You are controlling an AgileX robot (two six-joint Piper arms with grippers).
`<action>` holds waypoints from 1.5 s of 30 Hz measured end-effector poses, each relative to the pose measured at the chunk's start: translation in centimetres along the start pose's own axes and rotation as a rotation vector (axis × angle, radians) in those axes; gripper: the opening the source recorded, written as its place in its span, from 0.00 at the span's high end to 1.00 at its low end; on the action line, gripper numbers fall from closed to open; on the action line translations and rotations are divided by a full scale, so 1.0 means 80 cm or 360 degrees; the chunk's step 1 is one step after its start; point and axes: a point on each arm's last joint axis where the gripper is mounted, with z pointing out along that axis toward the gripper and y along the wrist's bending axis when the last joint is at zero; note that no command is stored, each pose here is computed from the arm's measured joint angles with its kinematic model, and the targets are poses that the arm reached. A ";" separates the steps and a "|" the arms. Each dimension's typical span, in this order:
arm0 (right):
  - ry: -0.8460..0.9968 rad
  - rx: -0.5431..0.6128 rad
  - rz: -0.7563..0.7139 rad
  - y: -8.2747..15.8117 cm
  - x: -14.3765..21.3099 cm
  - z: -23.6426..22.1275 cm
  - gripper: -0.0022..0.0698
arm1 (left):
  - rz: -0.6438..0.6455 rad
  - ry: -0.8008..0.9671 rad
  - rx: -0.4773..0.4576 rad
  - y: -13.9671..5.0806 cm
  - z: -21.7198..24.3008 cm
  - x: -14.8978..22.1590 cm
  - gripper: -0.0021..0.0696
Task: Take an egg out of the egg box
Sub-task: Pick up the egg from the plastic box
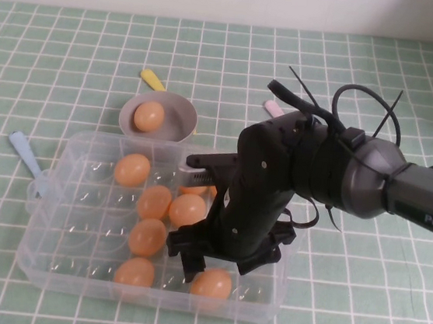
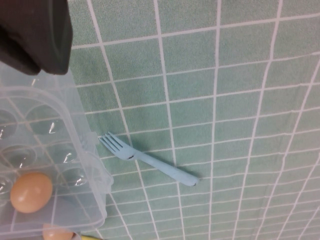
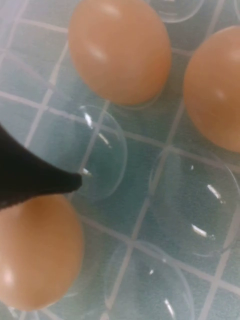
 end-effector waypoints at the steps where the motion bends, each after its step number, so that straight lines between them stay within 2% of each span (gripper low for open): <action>1: 0.0004 0.0002 0.0001 0.000 0.000 0.002 0.17 | 0.0000 0.0000 0.0000 0.000 0.000 0.000 0.98; 45: 0.0031 0.0013 0.0020 -0.002 -0.001 0.015 0.17 | 0.0000 0.0002 0.0000 0.000 0.000 0.000 0.98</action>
